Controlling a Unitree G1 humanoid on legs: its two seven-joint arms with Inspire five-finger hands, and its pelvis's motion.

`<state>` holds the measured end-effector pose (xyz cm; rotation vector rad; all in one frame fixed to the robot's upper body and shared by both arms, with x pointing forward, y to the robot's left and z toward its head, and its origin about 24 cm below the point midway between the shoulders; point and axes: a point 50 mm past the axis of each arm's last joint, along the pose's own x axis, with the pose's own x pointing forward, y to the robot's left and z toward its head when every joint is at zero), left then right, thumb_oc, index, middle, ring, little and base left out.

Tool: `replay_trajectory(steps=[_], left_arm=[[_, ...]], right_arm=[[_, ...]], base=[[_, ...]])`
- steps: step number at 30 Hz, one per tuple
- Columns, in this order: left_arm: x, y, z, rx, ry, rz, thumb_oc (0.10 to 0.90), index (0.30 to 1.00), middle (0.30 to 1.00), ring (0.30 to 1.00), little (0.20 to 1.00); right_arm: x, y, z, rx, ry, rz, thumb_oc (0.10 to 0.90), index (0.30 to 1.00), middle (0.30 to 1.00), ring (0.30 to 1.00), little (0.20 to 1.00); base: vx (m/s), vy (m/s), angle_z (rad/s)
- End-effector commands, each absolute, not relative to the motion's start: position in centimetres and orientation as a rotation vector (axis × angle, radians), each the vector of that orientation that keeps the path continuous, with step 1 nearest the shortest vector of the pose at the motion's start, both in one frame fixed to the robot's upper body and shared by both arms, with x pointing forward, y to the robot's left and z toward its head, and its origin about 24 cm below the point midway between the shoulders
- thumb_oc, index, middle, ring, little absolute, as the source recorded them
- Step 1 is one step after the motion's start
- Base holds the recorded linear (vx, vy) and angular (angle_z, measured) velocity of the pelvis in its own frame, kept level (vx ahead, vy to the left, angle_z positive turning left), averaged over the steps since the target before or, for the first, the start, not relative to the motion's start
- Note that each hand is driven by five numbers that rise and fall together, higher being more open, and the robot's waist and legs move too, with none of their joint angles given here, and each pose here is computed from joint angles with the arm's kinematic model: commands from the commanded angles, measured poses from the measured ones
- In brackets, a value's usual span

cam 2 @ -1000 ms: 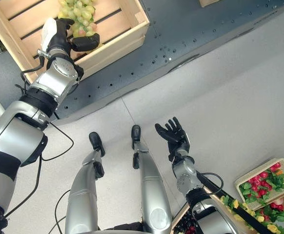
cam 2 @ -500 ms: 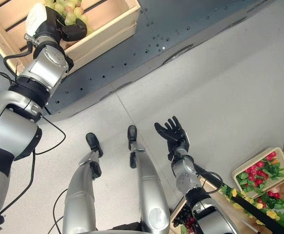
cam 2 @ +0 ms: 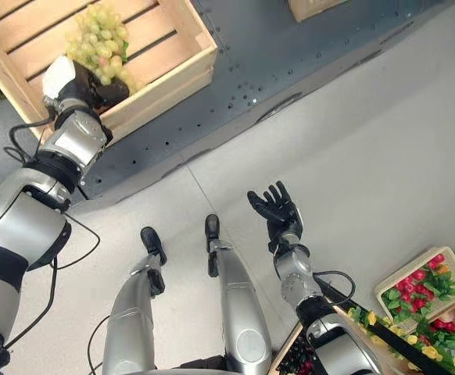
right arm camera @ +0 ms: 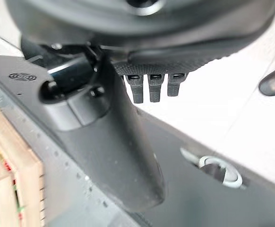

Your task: Pick up the fruits from the basket on one side to the basket on the other side

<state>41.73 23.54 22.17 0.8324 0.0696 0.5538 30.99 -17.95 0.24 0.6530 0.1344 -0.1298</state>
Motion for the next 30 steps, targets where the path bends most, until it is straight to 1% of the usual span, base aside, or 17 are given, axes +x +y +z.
replay_trajectory(steps=[1,2,5,8,10,13,17,24,29,30], left_arm=[[40.6,26.6,22.9,0.654,-0.05,0.687,0.4,0.3,0.3,0.3,0.3],[40.6,26.1,23.2,0.523,-0.118,0.672,0.4,0.3,0.3,0.3,0.3],[40.5,24.8,23.6,0.281,-0.239,0.619,0.4,0.3,0.3,0.3,0.3],[40.3,23.8,24.1,0.214,-0.321,0.591,0.4,0.3,0.3,0.3,0.3],[40.1,23.1,24.5,0.224,-0.362,0.583,0.4,0.3,0.3,0.3,0.3],[39.9,21.9,25.6,0.337,-0.441,0.57,0.4,0.3,0.3,0.3,0.3],[39.6,21.6,27.0,0.453,-0.513,0.563,0.4,0.3,0.3,0.3,0.3],[39.3,21.2,28.1,0.532,-0.589,0.52,0.4,0.3,0.3,0.3,0.3],[39.2,20.6,29.0,0.646,-0.641,0.504,0.4,0.3,0.3,0.3,0.3],[39.2,20.3,29.2,0.739,-0.649,0.508,0.4,0.3,0.3,0.3,0.3]], right_arm=[[30.0,-20.7,0.8,0.676,0.026,-0.223,0.8,0.9,0.9,0.9,0.9],[29.7,-20.7,0.5,0.678,0.031,-0.227,0.8,0.9,0.9,0.9,0.9],[29.4,-20.4,0.2,0.679,0.033,-0.233,0.8,0.9,0.9,0.9,0.9],[29.3,-20.2,0.2,0.677,0.031,-0.233,0.8,0.9,0.9,0.9,0.9],[29.3,-20.3,0.2,0.677,0.031,-0.236,0.8,0.9,0.9,0.9,0.9],[29.4,-20.4,0.3,0.681,0.036,-0.241,0.8,0.9,0.9,0.9,0.9],[29.3,-20.9,0.1,0.686,0.041,-0.247,0.8,0.9,0.9,0.9,0.9],[28.7,-21.2,-0.4,0.682,0.05,-0.254,0.8,0.9,0.9,0.9,0.9],[28.6,-21.6,-0.7,0.682,0.055,-0.259,0.8,0.9,0.9,0.9,0.9],[28.5,-21.8,-0.8,0.678,0.058,-0.257,0.8,0.9,0.9,0.9,0.9]], base=[[-0.02,0.001,0.07],[-0.01,0.001,0.07],[-0.02,-0.001,0.11],[-0.03,-0.005,0.1],[-0.03,-0.001,0.05],[-0.03,-0.005,0.08],[-0.02,-0.005,0.04],[0.0,0.0,0.0],[0.0,0.0,0.0],[0.0,0.0,0.0]])
